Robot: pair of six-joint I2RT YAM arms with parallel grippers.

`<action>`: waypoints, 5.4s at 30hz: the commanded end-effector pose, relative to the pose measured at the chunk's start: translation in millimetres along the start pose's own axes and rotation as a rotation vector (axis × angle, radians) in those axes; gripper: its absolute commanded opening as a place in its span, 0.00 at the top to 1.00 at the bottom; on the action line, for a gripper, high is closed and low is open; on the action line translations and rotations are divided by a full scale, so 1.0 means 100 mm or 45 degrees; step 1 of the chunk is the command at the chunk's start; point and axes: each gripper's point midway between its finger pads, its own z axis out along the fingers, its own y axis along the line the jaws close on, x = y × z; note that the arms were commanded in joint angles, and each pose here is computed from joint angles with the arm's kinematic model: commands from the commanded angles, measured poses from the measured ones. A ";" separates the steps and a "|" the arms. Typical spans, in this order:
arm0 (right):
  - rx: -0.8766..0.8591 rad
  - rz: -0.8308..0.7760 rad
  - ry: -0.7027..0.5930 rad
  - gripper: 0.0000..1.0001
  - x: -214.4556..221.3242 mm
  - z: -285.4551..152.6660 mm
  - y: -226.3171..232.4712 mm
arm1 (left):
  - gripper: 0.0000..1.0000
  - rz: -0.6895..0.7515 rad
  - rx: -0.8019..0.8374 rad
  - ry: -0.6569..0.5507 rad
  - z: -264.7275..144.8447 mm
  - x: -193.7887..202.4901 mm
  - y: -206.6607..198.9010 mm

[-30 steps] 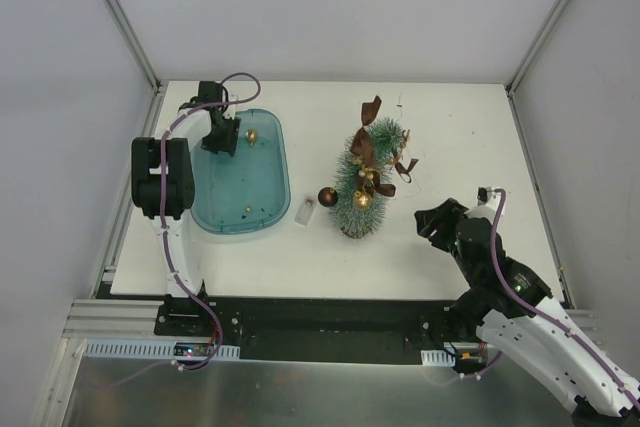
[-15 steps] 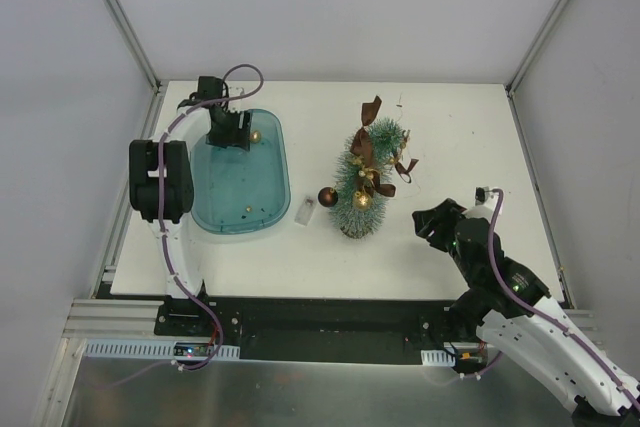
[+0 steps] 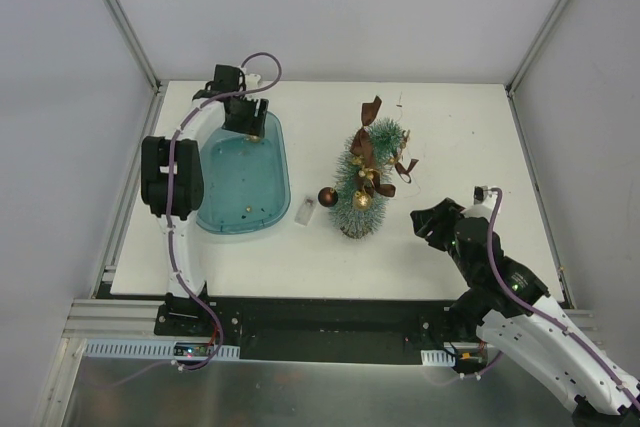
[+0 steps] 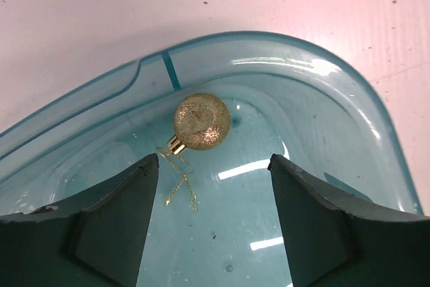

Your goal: Decorate the small christmas tree

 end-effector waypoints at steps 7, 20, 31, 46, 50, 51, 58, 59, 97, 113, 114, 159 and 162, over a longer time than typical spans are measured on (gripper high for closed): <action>-0.037 0.010 -0.026 0.44 -0.06 0.01 0.08 | 0.39 0.064 -0.040 0.035 0.20 0.09 0.11; -0.051 0.013 -0.022 0.47 -0.06 -0.01 0.10 | 0.74 0.115 -0.015 0.045 0.21 0.16 0.07; -0.065 0.011 -0.022 0.48 -0.08 -0.03 0.12 | 0.91 0.118 0.068 0.046 0.02 0.27 -0.11; -0.083 0.017 -0.014 0.49 -0.03 0.00 0.13 | 0.36 -0.014 0.098 -0.006 -0.14 0.14 -0.25; -0.115 0.008 -0.020 0.49 -0.04 0.01 0.17 | 0.36 -0.027 0.051 0.003 0.04 0.13 -0.22; -0.124 0.008 -0.021 0.49 -0.04 0.00 0.18 | 0.36 -0.033 0.046 -0.005 0.05 0.09 -0.22; -0.161 -0.002 -0.024 0.50 -0.04 0.01 0.24 | 0.37 -0.041 -0.013 -0.040 0.15 -0.04 -0.12; -0.163 0.000 -0.027 0.50 -0.04 0.01 0.24 | 0.37 -0.038 -0.022 -0.039 0.16 -0.04 -0.11; -0.219 0.007 -0.039 0.53 -0.06 -0.05 0.31 | 0.74 0.157 -0.097 -0.037 0.01 -0.02 -0.11; -0.224 -0.047 -0.044 0.53 -0.08 -0.08 0.29 | 0.73 0.475 0.290 -0.049 -1.61 1.11 -1.23; -0.223 -0.055 -0.044 0.53 -0.08 -0.09 0.29 | 0.73 0.513 0.338 -0.040 -1.69 1.23 -1.34; -0.147 -0.079 -0.084 0.51 -0.13 -0.21 0.05 | 0.67 0.774 0.668 0.411 -1.39 2.73 -2.11; -0.140 -0.085 -0.077 0.51 -0.12 -0.20 0.05 | 0.66 0.772 0.651 0.415 -1.33 2.75 -2.11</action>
